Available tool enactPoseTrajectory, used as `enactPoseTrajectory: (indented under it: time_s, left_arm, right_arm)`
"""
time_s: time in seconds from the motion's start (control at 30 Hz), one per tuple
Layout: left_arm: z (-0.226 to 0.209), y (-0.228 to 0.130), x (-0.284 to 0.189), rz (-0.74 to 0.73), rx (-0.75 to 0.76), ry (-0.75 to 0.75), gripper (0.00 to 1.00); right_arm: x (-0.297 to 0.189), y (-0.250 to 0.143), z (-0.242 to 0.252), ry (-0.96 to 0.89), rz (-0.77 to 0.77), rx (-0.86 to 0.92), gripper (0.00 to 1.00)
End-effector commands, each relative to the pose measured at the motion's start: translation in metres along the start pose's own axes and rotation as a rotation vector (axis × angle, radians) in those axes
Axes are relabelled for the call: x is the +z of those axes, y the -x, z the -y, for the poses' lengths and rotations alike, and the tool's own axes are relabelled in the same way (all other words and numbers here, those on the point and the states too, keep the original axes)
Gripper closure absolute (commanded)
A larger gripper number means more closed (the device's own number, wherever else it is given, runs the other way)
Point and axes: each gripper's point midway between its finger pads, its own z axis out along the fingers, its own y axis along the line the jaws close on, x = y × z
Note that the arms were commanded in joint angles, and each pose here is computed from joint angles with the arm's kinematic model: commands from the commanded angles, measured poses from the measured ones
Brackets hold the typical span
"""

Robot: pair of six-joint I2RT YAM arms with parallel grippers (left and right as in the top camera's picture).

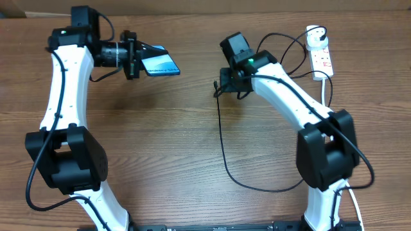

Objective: Plug charger to phone and switch on socket
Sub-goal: 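Move the right gripper down over the black cable's connector end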

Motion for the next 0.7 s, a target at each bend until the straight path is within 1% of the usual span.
enactPoseTrajectory:
  time_s: [0.0,0.13,0.27,0.37,0.47,0.57,0.67]
  left_arm:
    - [0.018,-0.008,-0.016,0.002,0.075,-0.056,0.96]
    - [0.015,0.0,-0.025,0.038,0.068,-0.054,0.96]
    - [0.007,0.012,-0.026,0.102,0.105,-0.001,0.96]
    - [0.006,0.012,-0.025,0.103,0.155,0.006,0.96]
    - [-0.004,0.025,-0.024,0.148,0.156,0.053,0.96]
    - [-0.01,0.032,-0.017,0.1,0.129,0.031,0.96]
    - [-0.007,0.039,-0.006,-0.02,0.12,-0.072,0.96]
  right_arm:
    - [0.011,0.012,-0.008,-0.053,0.038,-0.152,0.63]
    - [0.021,0.017,-0.012,-0.132,0.075,-0.193,0.63]
    - [0.029,0.011,-0.018,-0.13,0.064,-0.196,0.63]
    - [0.036,0.006,-0.023,-0.099,0.041,-0.19,0.63]
    - [0.043,0.002,-0.024,-0.092,0.023,-0.174,0.63]
    - [0.044,0.001,-0.024,-0.093,0.02,-0.151,0.63]
    - [0.044,0.0,-0.023,-0.092,0.018,-0.145,0.63]
